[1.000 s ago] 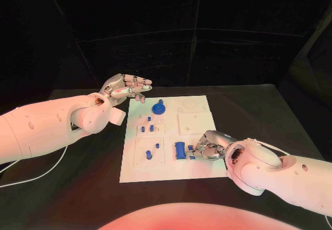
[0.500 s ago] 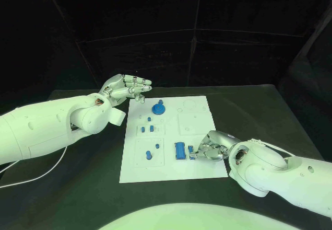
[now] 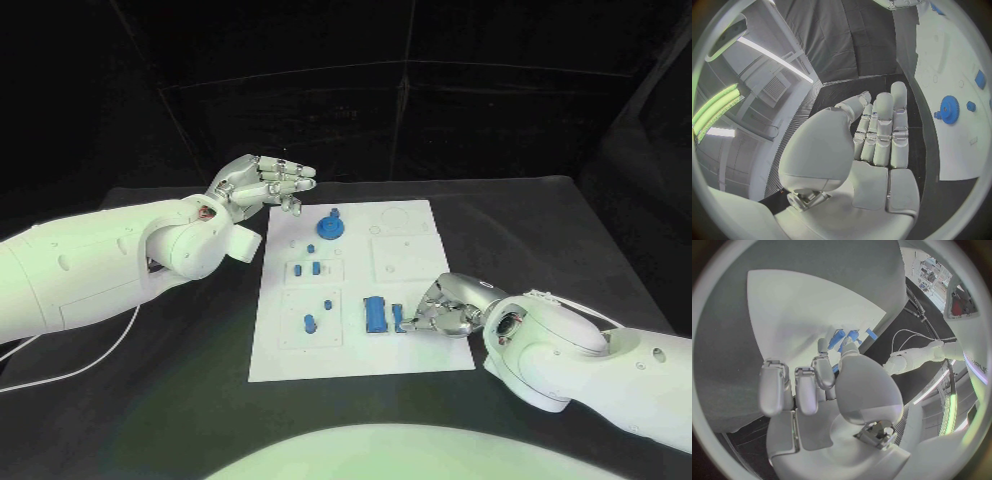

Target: Assemble the parts on the task board

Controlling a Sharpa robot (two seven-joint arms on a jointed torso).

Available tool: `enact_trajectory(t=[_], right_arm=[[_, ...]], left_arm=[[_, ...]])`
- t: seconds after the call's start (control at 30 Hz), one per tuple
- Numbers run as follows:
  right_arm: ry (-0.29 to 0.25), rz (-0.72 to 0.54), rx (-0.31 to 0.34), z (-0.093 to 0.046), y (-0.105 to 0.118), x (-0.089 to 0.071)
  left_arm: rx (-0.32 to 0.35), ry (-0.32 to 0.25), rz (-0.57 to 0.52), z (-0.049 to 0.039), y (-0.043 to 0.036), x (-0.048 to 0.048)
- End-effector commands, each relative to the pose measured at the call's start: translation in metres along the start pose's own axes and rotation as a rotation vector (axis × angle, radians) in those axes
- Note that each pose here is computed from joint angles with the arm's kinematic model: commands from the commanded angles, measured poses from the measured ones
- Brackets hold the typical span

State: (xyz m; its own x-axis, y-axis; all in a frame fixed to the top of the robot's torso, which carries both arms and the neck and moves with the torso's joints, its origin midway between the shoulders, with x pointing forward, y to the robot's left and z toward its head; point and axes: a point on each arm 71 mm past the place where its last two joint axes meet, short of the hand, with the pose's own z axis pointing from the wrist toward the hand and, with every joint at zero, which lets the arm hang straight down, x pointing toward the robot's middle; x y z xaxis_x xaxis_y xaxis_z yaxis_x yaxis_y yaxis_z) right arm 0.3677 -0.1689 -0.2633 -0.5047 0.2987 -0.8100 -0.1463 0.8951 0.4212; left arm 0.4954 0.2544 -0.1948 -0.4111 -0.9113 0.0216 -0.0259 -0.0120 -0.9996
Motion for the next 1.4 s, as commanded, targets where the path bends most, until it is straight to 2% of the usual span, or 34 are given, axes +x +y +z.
enact_trajectory(t=[0.03,0.33,0.53,0.93,1.1,1.17,1.3,1.4], right_arm=[[0.013,-0.012,-0.009,0.002,0.0,0.001],[0.02,-0.03,0.005,0.008,0.001,0.003],[-0.007,-0.031,0.016,0.011,0.003,0.002],[-0.037,0.011,-0.001,0.008,0.001,-0.002],[-0.032,0.16,-0.058,0.004,-0.003,-0.005],[-0.05,0.248,-0.078,0.006,-0.01,-0.01],[-0.101,0.442,-0.119,0.018,-0.025,-0.03],[-0.142,0.604,-0.155,0.034,-0.038,-0.05]], left_arm=[[0.009,0.009,-0.009,0.0006,-0.0015,0.0013],[0.009,0.009,-0.009,0.0011,-0.0014,0.0016],[0.009,0.012,-0.009,0.0018,-0.0013,0.0029],[0.009,0.012,-0.009,0.0023,-0.0012,0.0032],[0.011,0.01,-0.008,0.0031,-0.001,0.0027],[0.014,0.007,-0.007,0.0039,-0.0009,0.0019],[0.023,-0.006,-0.013,0.0071,-0.0004,0.0007],[0.029,-0.031,-0.029,0.0117,0.0013,-0.0024]])
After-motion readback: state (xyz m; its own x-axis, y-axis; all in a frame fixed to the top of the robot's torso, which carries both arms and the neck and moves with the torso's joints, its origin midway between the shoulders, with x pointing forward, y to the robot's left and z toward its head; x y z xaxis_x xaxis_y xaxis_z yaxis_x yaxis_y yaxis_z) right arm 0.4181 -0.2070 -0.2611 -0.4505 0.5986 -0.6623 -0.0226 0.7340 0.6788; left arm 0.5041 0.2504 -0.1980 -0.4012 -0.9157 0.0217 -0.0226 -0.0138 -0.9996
